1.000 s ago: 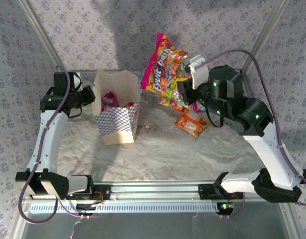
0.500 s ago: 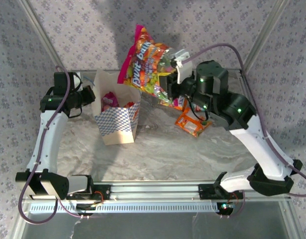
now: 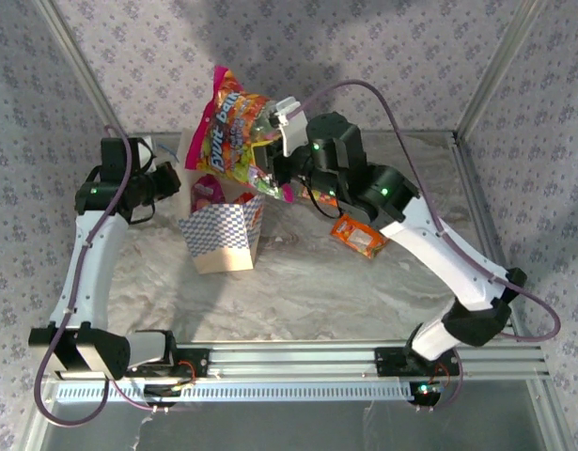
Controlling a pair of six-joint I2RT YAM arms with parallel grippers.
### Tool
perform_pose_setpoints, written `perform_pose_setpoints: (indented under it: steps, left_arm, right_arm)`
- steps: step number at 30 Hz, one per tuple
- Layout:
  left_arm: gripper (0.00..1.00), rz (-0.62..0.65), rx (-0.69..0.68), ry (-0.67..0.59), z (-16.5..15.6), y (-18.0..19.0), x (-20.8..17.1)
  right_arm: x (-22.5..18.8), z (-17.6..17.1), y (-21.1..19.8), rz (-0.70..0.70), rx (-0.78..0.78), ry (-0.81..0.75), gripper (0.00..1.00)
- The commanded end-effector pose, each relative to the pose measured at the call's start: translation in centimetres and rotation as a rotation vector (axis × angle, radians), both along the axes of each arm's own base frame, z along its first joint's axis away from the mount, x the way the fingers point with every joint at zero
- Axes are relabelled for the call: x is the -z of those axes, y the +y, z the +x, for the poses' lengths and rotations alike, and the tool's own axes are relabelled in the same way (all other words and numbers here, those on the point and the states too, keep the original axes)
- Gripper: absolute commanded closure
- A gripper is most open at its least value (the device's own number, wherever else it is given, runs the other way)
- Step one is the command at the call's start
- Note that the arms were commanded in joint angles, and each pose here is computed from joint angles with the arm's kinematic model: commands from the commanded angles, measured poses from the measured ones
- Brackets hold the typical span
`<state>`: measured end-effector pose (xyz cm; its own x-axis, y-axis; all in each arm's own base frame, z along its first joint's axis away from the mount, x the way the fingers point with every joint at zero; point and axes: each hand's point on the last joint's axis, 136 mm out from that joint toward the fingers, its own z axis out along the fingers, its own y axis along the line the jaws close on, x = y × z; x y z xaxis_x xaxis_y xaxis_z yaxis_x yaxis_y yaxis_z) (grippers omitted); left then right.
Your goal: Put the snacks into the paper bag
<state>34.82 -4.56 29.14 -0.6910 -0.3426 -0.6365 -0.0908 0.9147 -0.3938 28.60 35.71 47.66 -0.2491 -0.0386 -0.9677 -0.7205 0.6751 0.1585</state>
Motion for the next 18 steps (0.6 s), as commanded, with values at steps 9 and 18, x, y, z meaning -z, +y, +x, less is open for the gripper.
perform_pose_setpoints:
  steps: [9,18]
  left_arm:
    - [0.94,-0.003,0.009,-0.047,-0.5,0.2,-0.9]
    - [0.94,-0.008,0.008,-0.043,-0.5,0.4,-0.7]
  right_arm:
    - [-7.1,2.0,2.2,0.173,0.054,-0.129,0.95]
    - [-4.6,2.8,4.1,0.069,0.105,-0.082,0.93]
